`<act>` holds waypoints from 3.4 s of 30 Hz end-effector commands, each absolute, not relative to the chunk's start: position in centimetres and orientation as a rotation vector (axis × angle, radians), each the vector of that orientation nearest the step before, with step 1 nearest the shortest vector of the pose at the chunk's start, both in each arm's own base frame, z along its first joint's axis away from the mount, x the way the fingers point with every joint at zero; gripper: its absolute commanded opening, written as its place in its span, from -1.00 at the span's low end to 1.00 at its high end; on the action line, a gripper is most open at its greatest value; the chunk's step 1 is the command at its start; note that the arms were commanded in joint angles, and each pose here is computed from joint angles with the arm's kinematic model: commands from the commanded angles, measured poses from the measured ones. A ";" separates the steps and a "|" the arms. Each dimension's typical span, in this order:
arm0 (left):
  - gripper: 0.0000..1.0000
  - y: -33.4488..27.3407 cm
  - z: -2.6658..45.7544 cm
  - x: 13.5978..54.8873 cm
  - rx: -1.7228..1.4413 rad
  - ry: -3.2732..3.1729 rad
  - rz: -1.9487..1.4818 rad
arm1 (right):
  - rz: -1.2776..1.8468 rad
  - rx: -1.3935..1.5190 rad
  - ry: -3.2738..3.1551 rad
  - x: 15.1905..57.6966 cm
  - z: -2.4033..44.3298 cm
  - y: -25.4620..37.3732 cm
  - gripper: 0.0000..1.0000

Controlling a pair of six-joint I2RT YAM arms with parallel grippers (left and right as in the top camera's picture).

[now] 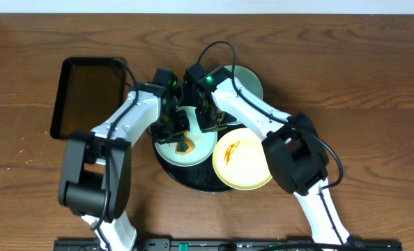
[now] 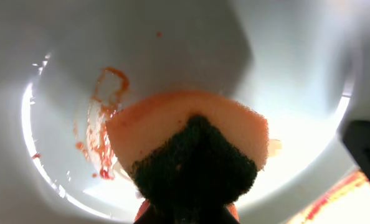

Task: Clean dirty plates on tray and stack at the side
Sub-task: 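Scrub the plate surface with the sponge in the left gripper, then lift the sponge away with the left gripper toward the water tray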

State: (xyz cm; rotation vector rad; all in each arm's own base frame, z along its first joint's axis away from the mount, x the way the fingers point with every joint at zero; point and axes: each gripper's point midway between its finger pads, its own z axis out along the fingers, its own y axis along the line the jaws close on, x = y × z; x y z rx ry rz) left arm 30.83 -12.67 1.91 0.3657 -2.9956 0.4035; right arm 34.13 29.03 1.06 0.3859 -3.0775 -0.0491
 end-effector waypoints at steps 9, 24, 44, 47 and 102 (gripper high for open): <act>-0.85 -13.3 3.3 32.4 0.446 -3.077 0.488 | -0.037 0.395 -3.074 34.2 0.5 28.9 -0.98; -0.85 -9.8 -0.7 31.7 0.552 -3.017 0.231 | -0.031 0.394 -3.067 34.0 0.5 28.8 -0.98; -0.85 -7.6 4.6 33.4 0.538 -3.159 0.164 | -0.035 0.394 -3.071 34.1 0.5 28.9 -0.98; -0.85 -8.9 4.3 32.7 0.516 -3.123 0.255 | -0.034 0.394 -3.070 34.1 0.5 28.9 -0.98; -0.85 0.7 5.0 33.8 0.669 -3.289 -0.500 | -0.046 0.388 -3.051 33.6 0.6 28.9 -0.98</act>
